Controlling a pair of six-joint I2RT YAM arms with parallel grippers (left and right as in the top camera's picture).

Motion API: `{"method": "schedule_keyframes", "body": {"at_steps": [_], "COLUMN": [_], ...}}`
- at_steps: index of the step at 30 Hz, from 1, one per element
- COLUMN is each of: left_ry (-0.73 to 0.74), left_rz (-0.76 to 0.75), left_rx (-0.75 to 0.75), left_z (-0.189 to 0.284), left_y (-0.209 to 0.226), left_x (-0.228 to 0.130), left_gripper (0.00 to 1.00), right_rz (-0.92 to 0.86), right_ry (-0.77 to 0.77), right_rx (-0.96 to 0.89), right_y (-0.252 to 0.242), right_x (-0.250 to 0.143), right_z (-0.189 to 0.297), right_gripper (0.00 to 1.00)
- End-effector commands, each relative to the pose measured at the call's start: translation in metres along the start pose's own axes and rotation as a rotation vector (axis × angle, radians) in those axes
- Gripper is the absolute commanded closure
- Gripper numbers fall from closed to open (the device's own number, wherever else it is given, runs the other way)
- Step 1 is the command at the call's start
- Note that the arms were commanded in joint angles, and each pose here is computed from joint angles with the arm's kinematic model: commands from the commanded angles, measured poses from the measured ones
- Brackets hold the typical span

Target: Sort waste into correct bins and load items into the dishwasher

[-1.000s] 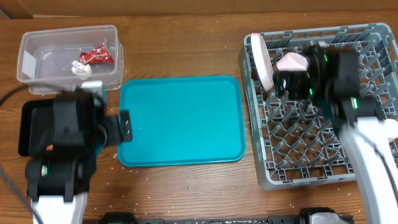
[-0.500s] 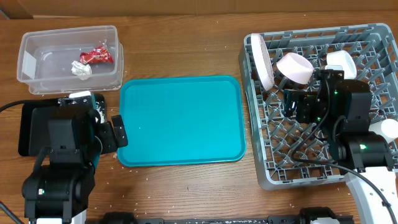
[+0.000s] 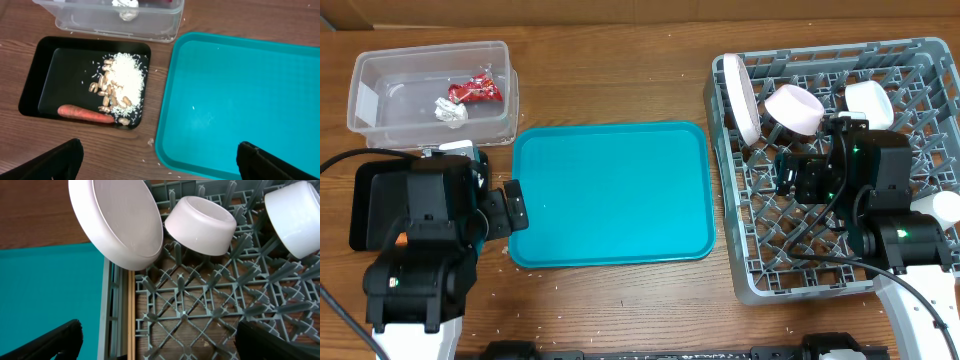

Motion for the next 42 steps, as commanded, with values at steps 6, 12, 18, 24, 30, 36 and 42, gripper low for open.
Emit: {"method": "schedule_keyframes", "body": {"at_steps": [6,12,18,24,30,36,42], "left_ry": [0.059,0.113,0.173,0.238,0.308,0.374,0.439], "left_rz": [0.000,-0.012,-0.026,-0.041,-0.058,-0.073,-0.088], "left_rx": [0.029,0.038,0.048,0.059,0.071,0.083,0.094], "left_z": [-0.017,-0.032,-0.048,-0.065,-0.083,-0.100,-0.116], "left_y": [-0.001,-0.004,-0.007,-0.010,-0.014,-0.016,-0.019], "left_x": [-0.001,-0.002,-0.004,-0.008,-0.013,-0.019,-0.026], "left_gripper": [0.00,0.00,0.00,0.00,0.00,0.00,0.00], "right_rz": [0.017,0.027,0.042,0.059,0.064,0.201,0.232], "right_ry": [-0.088,-0.198,-0.389,-0.614,-0.769,-0.843,-0.752], "right_rx": [0.017,0.002,0.024,0.041,0.040,-0.026,-0.074], "right_y": [0.003,-0.002,-0.006,-0.010,-0.015,-0.017,-0.024], "right_x": [0.005,-0.015,-0.053,-0.079,-0.090,-0.089,-0.102], "right_z": [0.018,0.035,0.038,0.034,0.024,0.020,0.007], "right_gripper": [0.00,0.00,0.00,0.00,0.00,0.00,0.00]}}
Point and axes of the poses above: each gripper's point midway between its finger pads, its own z axis back along the fingers, its own y axis along the line the jaws close on, x = y × z, the point moved 4 cm from there along z, back along the fingers, and after that the axes turned 1 degree about -z, right-handed, at the moved point
